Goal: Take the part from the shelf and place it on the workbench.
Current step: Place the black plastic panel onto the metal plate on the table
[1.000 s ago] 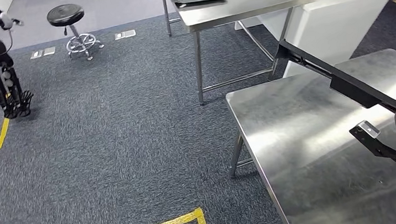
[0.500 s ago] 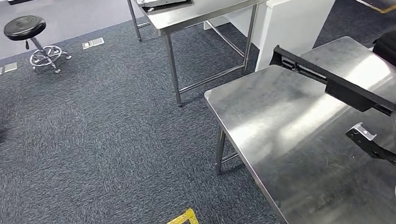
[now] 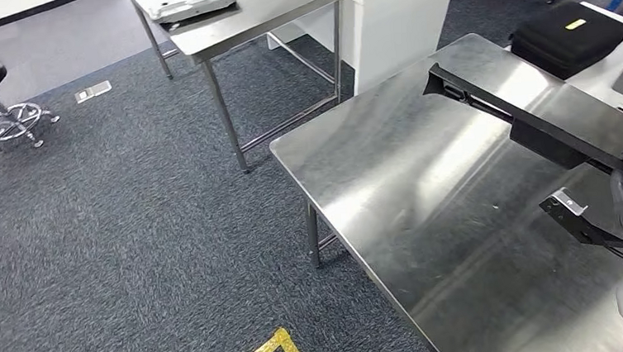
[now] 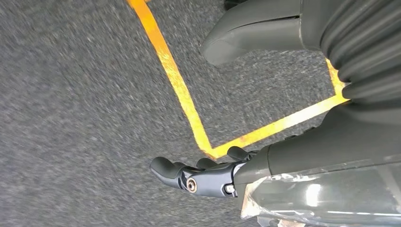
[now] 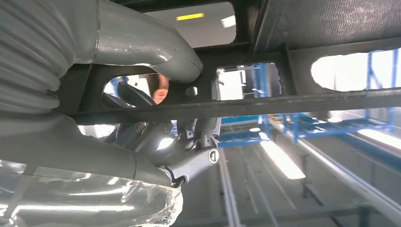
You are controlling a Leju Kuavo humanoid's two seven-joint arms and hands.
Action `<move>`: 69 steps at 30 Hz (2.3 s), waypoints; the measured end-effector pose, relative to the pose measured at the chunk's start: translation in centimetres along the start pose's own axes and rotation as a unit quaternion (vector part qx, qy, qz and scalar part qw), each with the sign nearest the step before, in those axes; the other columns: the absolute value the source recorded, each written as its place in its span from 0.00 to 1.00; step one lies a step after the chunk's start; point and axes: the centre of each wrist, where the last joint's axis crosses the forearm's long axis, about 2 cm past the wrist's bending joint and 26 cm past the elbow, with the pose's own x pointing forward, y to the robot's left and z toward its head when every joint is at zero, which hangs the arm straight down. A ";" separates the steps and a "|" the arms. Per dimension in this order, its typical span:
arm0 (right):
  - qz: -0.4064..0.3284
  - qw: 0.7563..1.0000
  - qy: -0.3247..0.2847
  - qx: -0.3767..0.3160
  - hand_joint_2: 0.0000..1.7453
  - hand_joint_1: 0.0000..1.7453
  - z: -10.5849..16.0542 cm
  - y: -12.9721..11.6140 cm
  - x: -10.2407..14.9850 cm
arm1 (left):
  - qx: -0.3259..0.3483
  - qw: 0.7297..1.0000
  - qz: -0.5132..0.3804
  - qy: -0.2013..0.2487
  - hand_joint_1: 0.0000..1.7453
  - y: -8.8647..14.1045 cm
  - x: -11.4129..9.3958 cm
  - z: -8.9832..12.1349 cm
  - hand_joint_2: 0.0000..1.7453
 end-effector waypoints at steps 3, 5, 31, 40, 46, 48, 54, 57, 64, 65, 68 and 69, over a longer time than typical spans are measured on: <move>-0.002 1.000 0.000 -0.002 1.00 0.98 -0.2 0.0 0.2 | 0.000 1.000 0.003 0.000 0.00 0.1 -0.2 0.1 1.00; -0.003 1.000 0.000 0.001 1.00 0.98 -0.2 0.1 0.3 | 0.000 1.000 0.004 -0.004 0.00 0.1 -0.4 0.2 1.00; 0.003 1.000 0.003 0.011 1.00 0.98 -0.6 0.7 0.0 | 0.020 0.998 0.000 -0.054 0.00 0.1 0.0 0.1 1.00; 0.015 1.000 -0.005 0.007 1.00 0.98 -1.0 0.7 0.4 | 0.026 0.998 0.005 -0.057 0.00 0.1 0.0 0.0 1.00; 0.030 0.999 -0.008 0.008 1.00 0.98 -1.3 0.8 0.1 | 0.024 0.998 0.008 -0.060 0.00 -0.1 0.1 0.1 1.00; 0.031 0.999 -0.008 0.008 1.00 0.98 -1.4 0.8 0.1 | 0.023 0.998 0.009 -0.060 0.00 -0.2 0.1 0.2 1.00; 0.031 0.999 -0.009 0.017 1.00 0.98 -0.8 1.2 0.1 | 0.020 0.998 0.011 -0.057 0.00 -0.4 -0.1 0.5 1.00; 0.028 0.999 -0.014 0.022 1.00 0.98 -0.7 1.3 0.2 | 0.020 0.998 0.010 -0.057 0.00 -0.4 -0.1 0.5 1.00; 0.018 0.996 -0.069 0.054 1.00 0.98 -1.2 2.2 3.1 | 0.016 0.998 0.004 -0.064 0.00 -0.4 0.1 0.3 1.00; 0.017 0.995 -0.077 0.057 1.00 0.98 -1.5 2.4 3.7 | 0.016 0.998 0.003 -0.064 0.00 -0.4 0.1 0.3 1.00; 0.011 0.993 -0.103 0.060 1.00 0.98 -2.5 3.0 5.4 | 0.015 0.998 0.001 -0.067 0.00 -0.4 0.3 0.2 1.00; 0.008 0.992 -0.111 0.060 1.00 0.98 -2.9 3.1 5.9 | 0.015 0.998 0.000 -0.068 0.00 -0.4 0.4 0.1 1.00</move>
